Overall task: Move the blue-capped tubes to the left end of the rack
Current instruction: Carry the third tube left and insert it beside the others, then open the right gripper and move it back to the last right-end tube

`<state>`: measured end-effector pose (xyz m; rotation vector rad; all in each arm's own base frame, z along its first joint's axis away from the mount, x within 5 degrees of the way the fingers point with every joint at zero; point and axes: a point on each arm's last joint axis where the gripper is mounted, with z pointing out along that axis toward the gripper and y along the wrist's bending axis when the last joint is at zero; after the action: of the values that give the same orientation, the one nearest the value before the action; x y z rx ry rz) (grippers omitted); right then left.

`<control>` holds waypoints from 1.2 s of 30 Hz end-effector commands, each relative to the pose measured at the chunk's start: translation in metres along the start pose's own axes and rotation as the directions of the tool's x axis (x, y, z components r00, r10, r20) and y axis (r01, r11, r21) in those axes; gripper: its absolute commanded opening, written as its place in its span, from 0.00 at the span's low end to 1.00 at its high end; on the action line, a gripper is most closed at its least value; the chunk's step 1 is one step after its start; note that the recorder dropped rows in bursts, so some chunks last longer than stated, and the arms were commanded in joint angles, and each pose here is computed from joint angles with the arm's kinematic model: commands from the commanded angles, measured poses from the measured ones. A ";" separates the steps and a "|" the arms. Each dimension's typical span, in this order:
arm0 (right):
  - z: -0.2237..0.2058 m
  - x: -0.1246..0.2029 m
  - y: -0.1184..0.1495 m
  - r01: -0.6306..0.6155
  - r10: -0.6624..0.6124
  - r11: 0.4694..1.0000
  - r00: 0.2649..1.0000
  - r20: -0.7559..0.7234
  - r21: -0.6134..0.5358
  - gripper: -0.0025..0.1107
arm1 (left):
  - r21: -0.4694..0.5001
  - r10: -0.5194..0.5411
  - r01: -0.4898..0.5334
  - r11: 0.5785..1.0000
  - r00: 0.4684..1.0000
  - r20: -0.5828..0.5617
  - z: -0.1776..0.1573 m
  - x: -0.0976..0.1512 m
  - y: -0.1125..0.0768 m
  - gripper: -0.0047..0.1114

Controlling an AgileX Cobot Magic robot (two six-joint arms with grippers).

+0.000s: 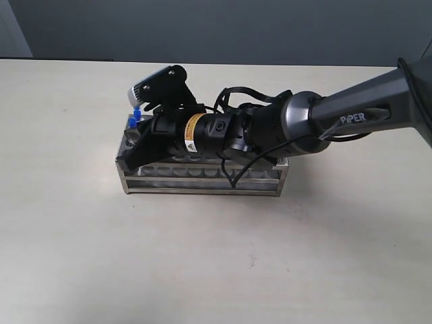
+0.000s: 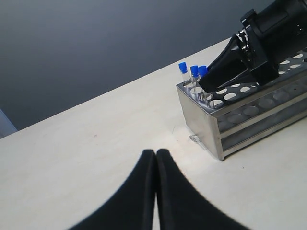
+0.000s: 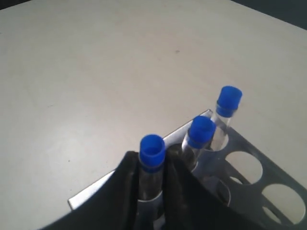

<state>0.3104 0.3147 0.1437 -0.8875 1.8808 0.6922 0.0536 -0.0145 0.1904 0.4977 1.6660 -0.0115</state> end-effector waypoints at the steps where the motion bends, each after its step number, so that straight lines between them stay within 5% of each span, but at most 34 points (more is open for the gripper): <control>1: 0.000 -0.001 0.000 0.001 -0.001 1.000 1.000 -0.015 0.008 0.37 | 0.004 0.003 -0.003 1.000 1.000 0.007 0.000 0.000 0.000 0.04; 4: -0.001 -0.001 0.001 -0.009 0.009 1.000 1.000 -0.020 0.011 0.52 | 0.004 0.003 -0.003 1.000 1.000 0.007 0.000 0.000 0.000 0.04; 23: -0.034 -0.032 -0.005 0.078 -0.062 0.988 0.991 -0.118 0.131 0.50 | 0.004 0.005 -0.005 1.000 1.000 0.007 0.000 0.000 0.000 0.04; 32: -0.124 -0.010 -0.013 0.040 -0.012 0.980 0.989 -0.146 0.196 0.50 | 0.004 0.005 -0.005 1.000 1.000 0.007 0.000 0.000 0.000 0.04; 36: -0.157 0.013 -0.048 0.025 0.034 0.952 0.981 -0.189 0.304 0.34 | 0.004 0.005 -0.005 1.000 1.000 0.007 0.000 0.000 0.000 0.04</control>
<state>0.2632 0.1843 0.1972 -0.8014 2.0693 0.3608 0.0536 -0.0144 0.1904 0.4992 1.6654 -0.0094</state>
